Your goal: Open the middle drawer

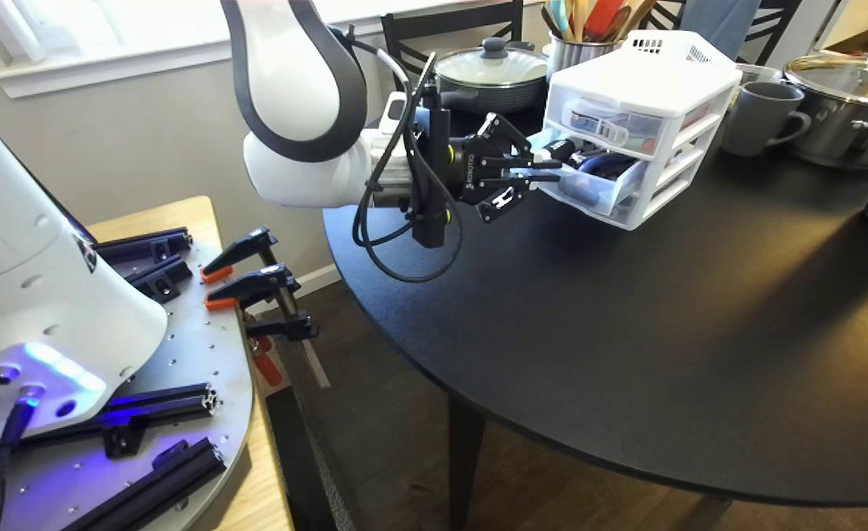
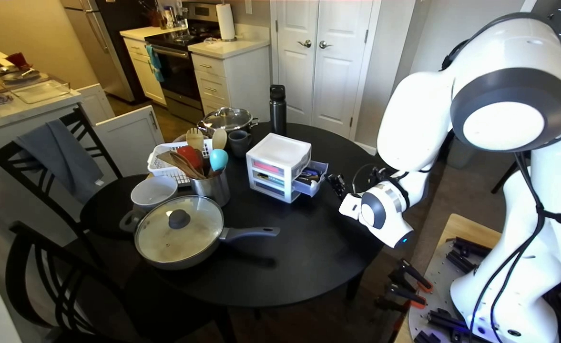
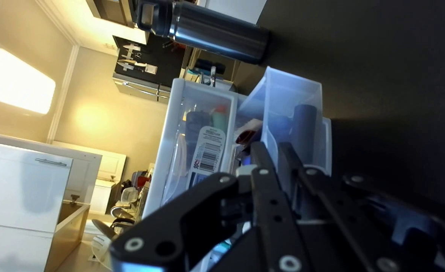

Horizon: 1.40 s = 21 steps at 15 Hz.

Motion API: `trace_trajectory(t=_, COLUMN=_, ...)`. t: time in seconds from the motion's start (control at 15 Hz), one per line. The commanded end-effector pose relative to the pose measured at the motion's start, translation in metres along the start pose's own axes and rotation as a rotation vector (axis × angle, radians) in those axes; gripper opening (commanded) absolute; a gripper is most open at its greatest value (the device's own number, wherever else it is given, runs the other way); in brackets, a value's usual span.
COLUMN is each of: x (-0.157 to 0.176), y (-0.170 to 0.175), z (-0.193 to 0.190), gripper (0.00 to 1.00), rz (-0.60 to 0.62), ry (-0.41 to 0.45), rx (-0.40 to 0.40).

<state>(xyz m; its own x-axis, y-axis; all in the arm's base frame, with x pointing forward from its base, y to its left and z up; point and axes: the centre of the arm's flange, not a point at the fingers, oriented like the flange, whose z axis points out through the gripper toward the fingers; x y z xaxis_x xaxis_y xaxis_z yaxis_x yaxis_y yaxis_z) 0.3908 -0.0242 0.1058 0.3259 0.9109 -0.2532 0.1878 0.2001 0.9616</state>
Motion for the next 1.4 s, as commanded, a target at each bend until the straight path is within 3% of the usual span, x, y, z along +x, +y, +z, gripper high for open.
trace_trajectory(t=0.0, x=-0.014, y=0.011, z=-0.019, gripper=0.06, rz=0.021, ry=-0.03, rx=-0.004)
trace_trajectory(t=0.8, x=-0.033, y=0.001, z=-0.051, gripper=0.06, rz=0.021, ry=-0.065, rx=0.062)
trace_trajectory(t=1.33, x=-0.033, y=0.003, z=-0.052, gripper=0.06, rz=0.041, ry=-0.08, rx=0.051)
